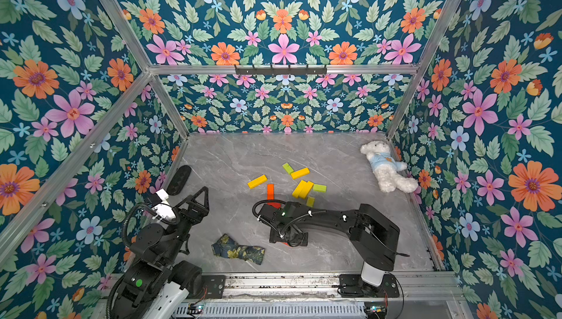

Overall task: Assemble the letter h with building blocks
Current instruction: Pick up the building block from the center of the board.

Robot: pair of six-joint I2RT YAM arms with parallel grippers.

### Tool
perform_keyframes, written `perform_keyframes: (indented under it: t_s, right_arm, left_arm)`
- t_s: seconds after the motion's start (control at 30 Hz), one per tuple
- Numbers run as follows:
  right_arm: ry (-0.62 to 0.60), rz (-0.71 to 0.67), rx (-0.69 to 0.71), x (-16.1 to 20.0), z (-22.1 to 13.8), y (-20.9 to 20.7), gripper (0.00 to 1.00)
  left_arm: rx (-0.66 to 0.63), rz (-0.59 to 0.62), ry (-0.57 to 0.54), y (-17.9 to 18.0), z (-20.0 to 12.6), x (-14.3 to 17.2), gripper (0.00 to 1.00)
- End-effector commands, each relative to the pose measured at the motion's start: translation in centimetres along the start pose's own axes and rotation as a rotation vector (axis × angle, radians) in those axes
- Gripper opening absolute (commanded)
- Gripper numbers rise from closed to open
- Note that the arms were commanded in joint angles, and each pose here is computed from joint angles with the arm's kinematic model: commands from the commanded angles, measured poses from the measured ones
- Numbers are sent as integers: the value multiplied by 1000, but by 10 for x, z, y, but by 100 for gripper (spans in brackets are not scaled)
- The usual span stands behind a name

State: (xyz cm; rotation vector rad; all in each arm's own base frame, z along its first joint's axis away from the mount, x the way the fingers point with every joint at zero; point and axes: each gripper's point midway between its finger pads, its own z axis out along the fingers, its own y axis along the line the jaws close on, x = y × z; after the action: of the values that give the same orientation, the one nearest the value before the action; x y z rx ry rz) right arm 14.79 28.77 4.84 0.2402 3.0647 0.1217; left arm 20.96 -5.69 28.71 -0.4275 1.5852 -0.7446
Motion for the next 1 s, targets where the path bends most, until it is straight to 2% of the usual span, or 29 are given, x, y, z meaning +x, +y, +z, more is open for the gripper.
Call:
perform_keyframes:
  t_s: [0.0,0.47,0.77,0.97]
  right_arm:
    - [11,115,-2,1,8,4,92]
    - [14,110,68,-6,24,1,83]
    - [25,50,60,-7,34,5,68]
    - [-47,-54,64,-19,24,2,57]
  left_arm:
    - [36,2,-26,-7,-2,-7,100]
    - [56,-3,-39,-10,-6,-9,100]
    - [48,-1,-35,-9,-6,-9,100]
    - [42,-3,-30,-8,-5,-8,100]
